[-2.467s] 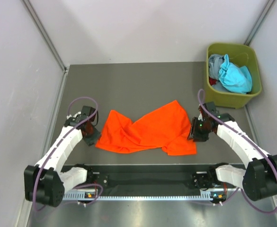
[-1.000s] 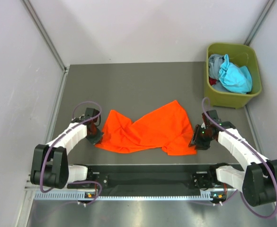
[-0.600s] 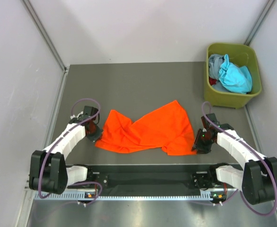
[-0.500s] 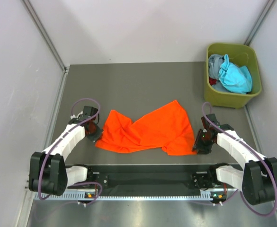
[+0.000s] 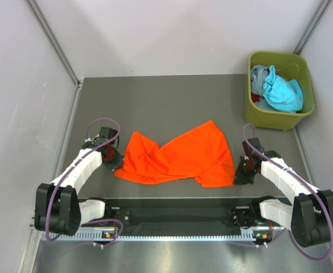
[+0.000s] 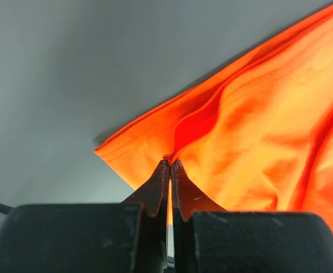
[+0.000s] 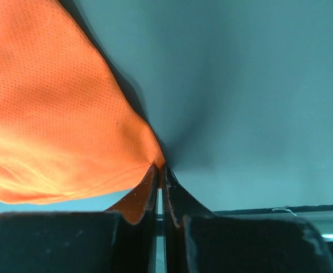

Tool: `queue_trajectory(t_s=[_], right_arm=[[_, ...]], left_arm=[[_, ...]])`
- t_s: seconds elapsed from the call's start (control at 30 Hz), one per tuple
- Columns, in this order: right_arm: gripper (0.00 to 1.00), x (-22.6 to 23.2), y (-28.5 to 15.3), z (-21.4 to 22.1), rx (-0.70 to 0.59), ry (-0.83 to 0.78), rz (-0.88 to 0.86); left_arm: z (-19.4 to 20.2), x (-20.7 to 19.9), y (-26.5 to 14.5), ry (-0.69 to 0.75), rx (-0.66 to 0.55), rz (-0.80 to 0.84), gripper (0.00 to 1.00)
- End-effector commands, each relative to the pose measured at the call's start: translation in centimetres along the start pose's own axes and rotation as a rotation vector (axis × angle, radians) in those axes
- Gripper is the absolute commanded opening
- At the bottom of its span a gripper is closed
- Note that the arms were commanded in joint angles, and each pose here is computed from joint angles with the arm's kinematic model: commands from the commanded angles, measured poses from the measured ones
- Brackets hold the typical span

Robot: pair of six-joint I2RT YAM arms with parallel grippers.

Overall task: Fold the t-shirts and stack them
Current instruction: Flatten the tshirt out

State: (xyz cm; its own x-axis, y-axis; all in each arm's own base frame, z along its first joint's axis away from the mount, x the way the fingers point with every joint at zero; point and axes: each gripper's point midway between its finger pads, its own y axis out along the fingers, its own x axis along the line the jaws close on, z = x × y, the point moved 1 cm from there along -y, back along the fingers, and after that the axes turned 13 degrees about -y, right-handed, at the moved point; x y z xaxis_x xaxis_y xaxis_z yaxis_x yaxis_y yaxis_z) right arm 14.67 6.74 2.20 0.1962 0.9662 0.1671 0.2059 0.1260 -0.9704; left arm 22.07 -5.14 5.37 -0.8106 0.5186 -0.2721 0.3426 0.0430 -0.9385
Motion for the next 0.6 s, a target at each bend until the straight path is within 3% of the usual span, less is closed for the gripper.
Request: queue_trajectory(t_s=[0.0,0.3,0.37,0.4,0.57], right_arm=[[0.0,0.1,-2.0,-2.1,-0.087,-0.02,0.015],[0.0,5.6,-17.0,-14.1,-0.538,-0.144,-0.11],[0.0,7.3,-22.6,-17.1,-0.697,-0.173,-0.157],[0.0,7.3,-22.7,-17.2,-0.705,-0.182,-0.155],[0.0,8.5,-34.3,-19.9,-1.007,-0.232,-0.182]], left_arm=[[-1.4,-1.4,-2.4,0.019,-0.043,0.054,0.0],[-6.3,-6.7,-11.8,0.084,-0.254,0.304,0.0],[-8.2,-9.0,-16.3,0.086,-0.339,0.406,0.0],[-8.2,-8.9,-16.4,0.096,-0.342,0.406,0.0],[-10.9,-11.8,-26.3,0.121,-0.488,0.604,0.0]])
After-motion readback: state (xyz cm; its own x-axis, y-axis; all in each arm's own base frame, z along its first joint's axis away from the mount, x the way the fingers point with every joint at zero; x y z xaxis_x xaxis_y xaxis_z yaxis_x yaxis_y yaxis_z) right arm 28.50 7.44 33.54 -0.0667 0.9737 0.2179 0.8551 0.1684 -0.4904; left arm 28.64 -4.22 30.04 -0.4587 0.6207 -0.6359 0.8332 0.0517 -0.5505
